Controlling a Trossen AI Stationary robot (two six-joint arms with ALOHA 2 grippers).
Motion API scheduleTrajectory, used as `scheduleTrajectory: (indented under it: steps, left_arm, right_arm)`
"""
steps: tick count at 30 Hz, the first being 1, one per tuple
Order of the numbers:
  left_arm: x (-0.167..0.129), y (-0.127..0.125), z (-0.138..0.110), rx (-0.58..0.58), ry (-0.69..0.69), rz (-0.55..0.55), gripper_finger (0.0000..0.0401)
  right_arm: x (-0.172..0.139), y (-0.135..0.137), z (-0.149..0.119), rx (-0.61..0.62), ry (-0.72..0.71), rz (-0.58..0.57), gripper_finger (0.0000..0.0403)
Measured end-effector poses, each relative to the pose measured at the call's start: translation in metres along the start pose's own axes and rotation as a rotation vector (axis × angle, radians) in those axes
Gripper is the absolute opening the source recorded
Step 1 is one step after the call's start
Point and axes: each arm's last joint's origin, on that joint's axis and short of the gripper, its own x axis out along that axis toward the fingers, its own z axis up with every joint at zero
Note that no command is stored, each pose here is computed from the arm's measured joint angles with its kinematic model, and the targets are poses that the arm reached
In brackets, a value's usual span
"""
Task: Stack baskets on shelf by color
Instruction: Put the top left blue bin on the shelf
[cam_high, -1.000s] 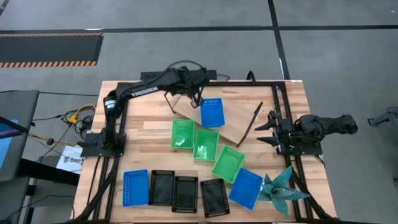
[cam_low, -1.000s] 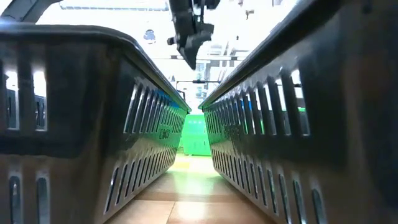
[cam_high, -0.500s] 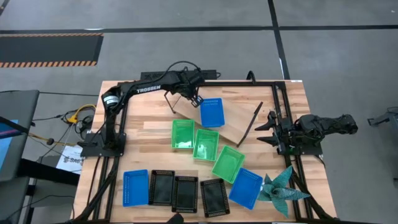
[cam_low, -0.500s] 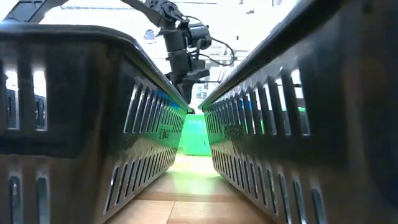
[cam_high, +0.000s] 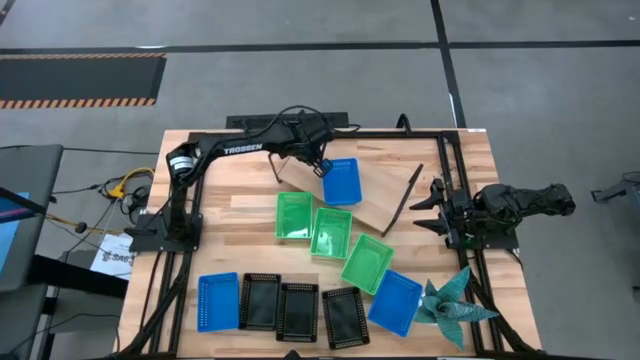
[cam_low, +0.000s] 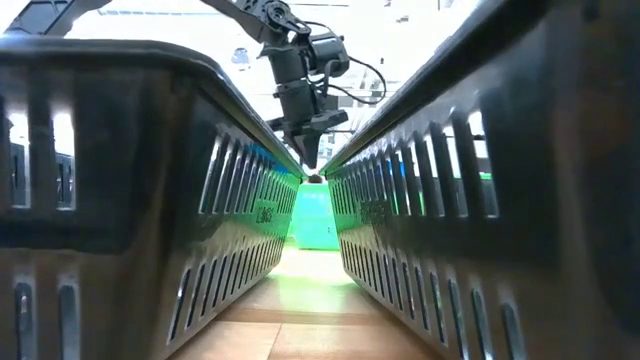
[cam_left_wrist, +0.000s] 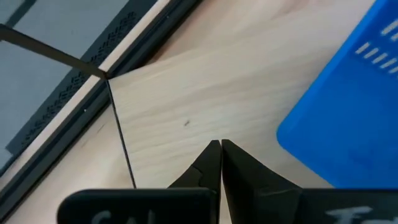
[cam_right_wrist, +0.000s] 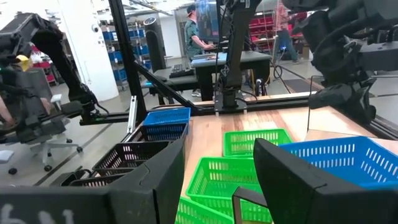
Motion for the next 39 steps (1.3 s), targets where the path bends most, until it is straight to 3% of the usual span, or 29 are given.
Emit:
scheduleTrajectory:
  steps: [8, 20, 31, 39]
  left_arm:
    - [0.005, -0.013, -0.003, 0.054, -0.025, 0.083, 0.0]
    - [-0.023, -0.035, -0.001, 0.139, -0.037, 0.124, 0.0]
    - [0.016, -0.064, -0.021, 0.228, 0.089, 0.129, 0.0]
    - [0.02, -0.066, -0.007, 0.217, -0.021, 0.048, 0.0]
  right_arm:
    - [0.0, 0.0, 0.0, 0.0, 0.0, 0.0, 0.0214]
    - [0.0, 0.0, 0.0, 0.001, 0.001, 0.0, 0.0214]
    - [0.0, 0.0, 0.0, 0.024, 0.001, 0.001, 0.0214]
    - [0.0, 0.0, 0.0, 0.046, 0.0, 0.002, 0.0214]
